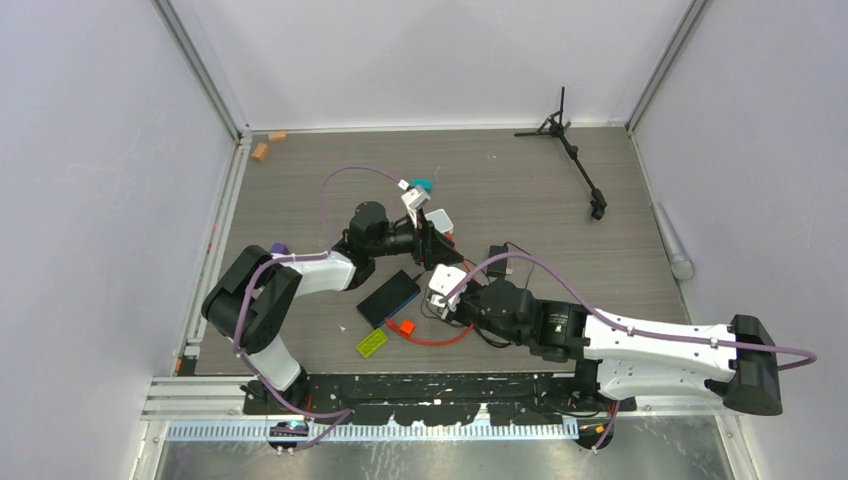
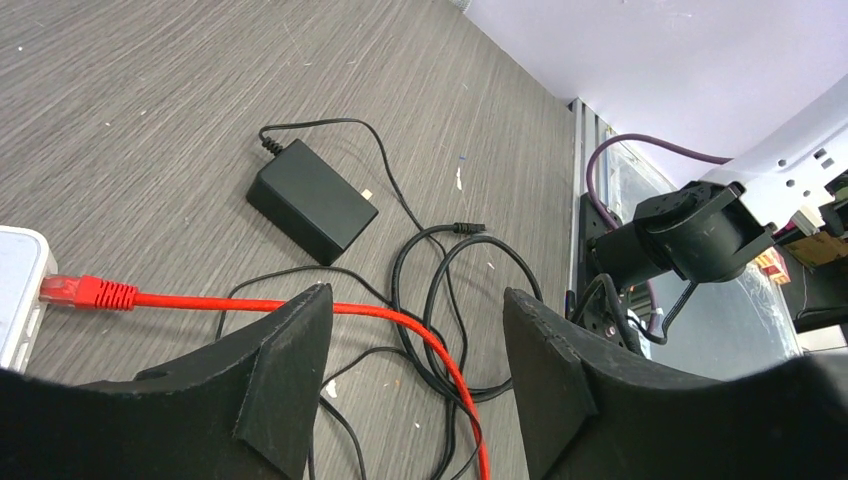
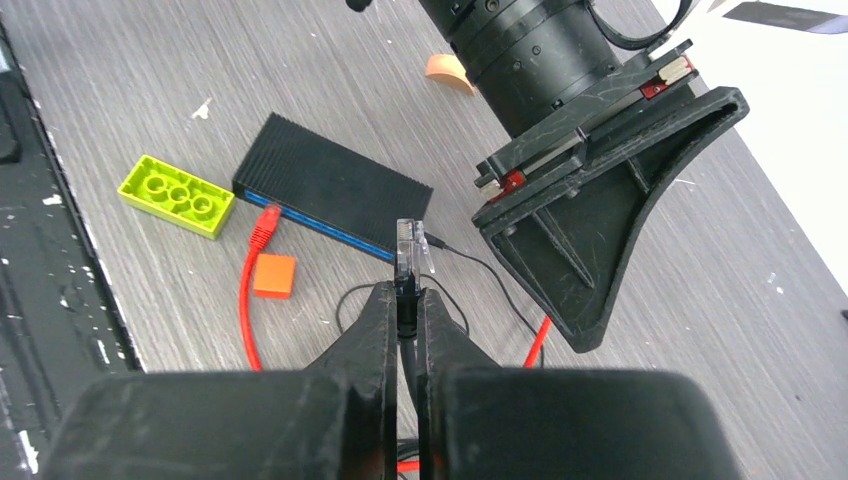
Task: Insert the plug into the switch port
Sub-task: Pick up the connector from the center of the board.
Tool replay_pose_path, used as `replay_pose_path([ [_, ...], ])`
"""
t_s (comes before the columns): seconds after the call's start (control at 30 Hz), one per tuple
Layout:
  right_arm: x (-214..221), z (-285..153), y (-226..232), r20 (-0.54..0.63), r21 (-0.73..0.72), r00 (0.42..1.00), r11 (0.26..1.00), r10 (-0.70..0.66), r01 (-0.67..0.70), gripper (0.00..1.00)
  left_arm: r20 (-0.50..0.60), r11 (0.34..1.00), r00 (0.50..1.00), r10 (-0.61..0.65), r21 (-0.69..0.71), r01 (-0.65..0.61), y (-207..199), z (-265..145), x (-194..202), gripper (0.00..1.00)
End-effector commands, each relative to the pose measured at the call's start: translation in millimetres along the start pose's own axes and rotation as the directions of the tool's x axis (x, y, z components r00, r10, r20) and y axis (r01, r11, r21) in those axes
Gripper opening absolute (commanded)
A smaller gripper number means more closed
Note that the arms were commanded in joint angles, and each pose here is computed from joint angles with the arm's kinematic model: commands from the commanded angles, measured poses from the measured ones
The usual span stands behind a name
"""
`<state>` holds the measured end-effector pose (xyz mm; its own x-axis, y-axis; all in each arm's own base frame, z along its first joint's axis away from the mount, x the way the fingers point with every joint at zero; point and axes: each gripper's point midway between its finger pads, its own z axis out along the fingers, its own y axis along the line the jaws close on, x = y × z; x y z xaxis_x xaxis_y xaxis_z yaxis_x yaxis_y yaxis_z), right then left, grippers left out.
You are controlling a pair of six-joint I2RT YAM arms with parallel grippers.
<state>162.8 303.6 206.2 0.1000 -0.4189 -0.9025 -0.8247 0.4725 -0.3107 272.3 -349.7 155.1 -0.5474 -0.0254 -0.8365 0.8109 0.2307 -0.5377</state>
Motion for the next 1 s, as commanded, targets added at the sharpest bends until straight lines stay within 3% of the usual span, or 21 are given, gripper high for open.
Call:
replay_pose_path([
  [0.0, -25, -2, -22, 0.053, 0.144, 0.998, 0.989, -0.026, 0.018, 0.00, 0.047, 0.996, 0.997, 0.066, 0.048, -0.069, -15, -1, -16, 0.64],
  [0.47, -16, 5, -23, -0.053, 0.279, 0.990, 0.950, -0.130, 0.140, 0.01, 0.050, 0.997, 0.996, 0.073, 0.029, -0.074, -12, -2, -16, 0.63],
  [0.97, -16, 1, -29, -0.059, 0.350, 0.987, 0.923, -0.149, 0.160, 0.01, 0.068, 0.997, 0.995, 0.078, 0.016, -0.080, -11, -8, -20, 0.63],
])
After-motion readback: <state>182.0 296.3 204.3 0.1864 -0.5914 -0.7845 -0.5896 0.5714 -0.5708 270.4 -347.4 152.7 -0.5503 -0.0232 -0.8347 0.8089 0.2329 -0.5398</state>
